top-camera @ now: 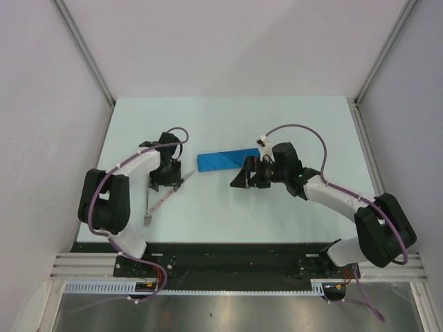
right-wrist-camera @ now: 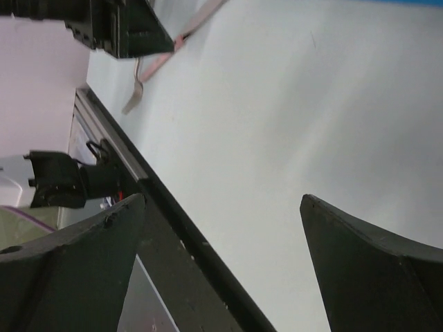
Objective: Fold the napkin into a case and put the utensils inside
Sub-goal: Pick up the knife from the corner of the board.
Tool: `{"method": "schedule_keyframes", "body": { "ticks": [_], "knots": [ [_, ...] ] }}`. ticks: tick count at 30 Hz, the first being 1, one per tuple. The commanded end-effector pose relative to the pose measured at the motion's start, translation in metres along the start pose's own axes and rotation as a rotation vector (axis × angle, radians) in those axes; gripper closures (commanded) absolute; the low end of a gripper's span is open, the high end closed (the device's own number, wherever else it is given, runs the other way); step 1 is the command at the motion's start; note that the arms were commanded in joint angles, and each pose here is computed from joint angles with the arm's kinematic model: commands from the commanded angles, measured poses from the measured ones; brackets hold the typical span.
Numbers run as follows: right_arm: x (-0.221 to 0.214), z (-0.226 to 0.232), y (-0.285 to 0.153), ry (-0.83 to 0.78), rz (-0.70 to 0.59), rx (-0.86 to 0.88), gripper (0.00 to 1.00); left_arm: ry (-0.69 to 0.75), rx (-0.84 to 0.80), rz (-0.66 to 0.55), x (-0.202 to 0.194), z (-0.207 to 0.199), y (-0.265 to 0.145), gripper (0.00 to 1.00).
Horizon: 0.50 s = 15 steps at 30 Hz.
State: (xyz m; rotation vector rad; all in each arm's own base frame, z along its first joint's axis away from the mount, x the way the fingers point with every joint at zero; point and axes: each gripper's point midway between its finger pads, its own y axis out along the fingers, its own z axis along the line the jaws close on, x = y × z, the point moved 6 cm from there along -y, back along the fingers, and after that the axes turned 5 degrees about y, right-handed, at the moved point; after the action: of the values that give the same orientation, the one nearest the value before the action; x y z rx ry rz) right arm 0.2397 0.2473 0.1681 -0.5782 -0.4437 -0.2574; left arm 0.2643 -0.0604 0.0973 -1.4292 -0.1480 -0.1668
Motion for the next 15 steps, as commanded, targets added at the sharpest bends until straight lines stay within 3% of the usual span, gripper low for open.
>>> {"method": "schedule_keyframes", "body": {
  "ticks": [1, 4, 7, 10, 11, 15],
  "knots": [
    [-0.02, -0.002, -0.015, -0.021, 0.047, 0.057, 0.0, 0.115, -0.005, 0.0, 0.009, 0.004, 0.006, 0.3],
    [-0.025, -0.002, -0.019, -0.03, 0.048, 0.078, 0.0, 0.131, -0.02, 0.045, 0.004, 0.002, 0.022, 0.31],
    [-0.025, -0.003, -0.021, -0.041, 0.047, 0.07, 0.0, 0.128, -0.013, 0.068, -0.003, 0.002, 0.033, 0.38],
    [-0.027, -0.01, -0.022, -0.055, 0.042, 0.048, 0.0, 0.072, -0.006, 0.073, -0.01, 0.001, 0.038, 0.67],
    [-0.026, -0.014, -0.018, -0.054, 0.039, 0.032, 0.0, 0.04, -0.027, 0.06, -0.013, -0.003, 0.041, 0.82],
    [-0.025, -0.023, 0.002, -0.025, 0.059, 0.018, 0.0, -0.034, -0.042, -0.005, -0.013, -0.003, 0.027, 1.0]
  ]
}}
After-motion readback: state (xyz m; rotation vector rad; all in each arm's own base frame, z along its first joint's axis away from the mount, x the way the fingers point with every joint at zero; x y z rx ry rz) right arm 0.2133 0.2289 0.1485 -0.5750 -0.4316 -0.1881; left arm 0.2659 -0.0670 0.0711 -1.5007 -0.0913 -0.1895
